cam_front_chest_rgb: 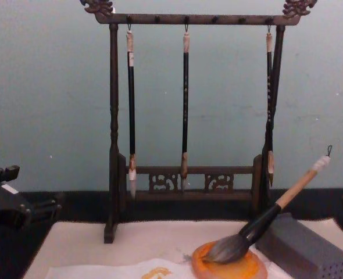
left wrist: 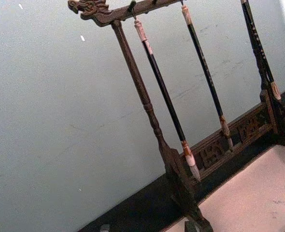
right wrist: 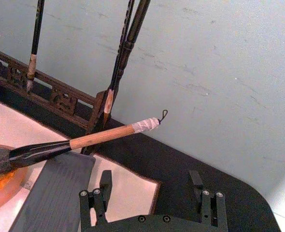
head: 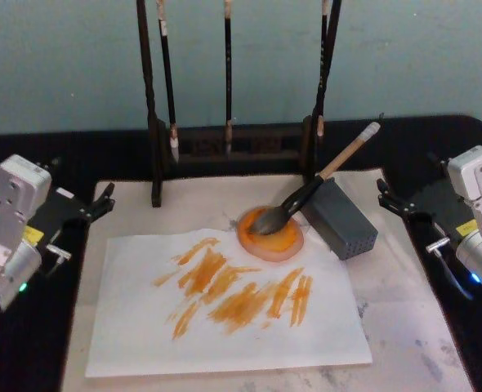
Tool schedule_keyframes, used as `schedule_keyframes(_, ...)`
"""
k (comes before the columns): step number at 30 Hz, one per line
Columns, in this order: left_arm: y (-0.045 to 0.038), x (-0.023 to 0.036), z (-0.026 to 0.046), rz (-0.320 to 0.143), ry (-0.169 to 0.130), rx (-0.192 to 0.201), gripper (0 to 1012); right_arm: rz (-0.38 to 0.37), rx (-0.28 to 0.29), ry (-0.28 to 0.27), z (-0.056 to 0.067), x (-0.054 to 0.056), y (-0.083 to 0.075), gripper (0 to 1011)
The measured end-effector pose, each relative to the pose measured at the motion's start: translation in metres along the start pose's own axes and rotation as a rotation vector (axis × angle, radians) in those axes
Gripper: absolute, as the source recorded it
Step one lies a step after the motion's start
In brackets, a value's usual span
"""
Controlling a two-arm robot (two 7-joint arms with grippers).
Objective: Pick up the brush from the inkstone, write on the paper, then place the brush back to its original position.
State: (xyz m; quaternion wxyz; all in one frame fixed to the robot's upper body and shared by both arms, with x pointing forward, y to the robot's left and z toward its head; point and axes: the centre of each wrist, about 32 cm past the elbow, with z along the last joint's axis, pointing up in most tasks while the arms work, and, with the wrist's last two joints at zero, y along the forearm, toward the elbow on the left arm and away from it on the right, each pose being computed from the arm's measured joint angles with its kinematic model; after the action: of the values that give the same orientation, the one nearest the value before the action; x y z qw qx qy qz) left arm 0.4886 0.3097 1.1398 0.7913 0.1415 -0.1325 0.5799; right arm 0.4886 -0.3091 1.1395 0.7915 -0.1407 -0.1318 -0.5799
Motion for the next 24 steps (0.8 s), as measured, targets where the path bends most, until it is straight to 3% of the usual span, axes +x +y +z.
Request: schedule_keyframes(24, 0.0, 0.0, 0.0, 0.0, 0.0, 0.0, 1001, 0.0, -0.001, -0.002, 0.0, 0.0006, -0.0002, 1000)
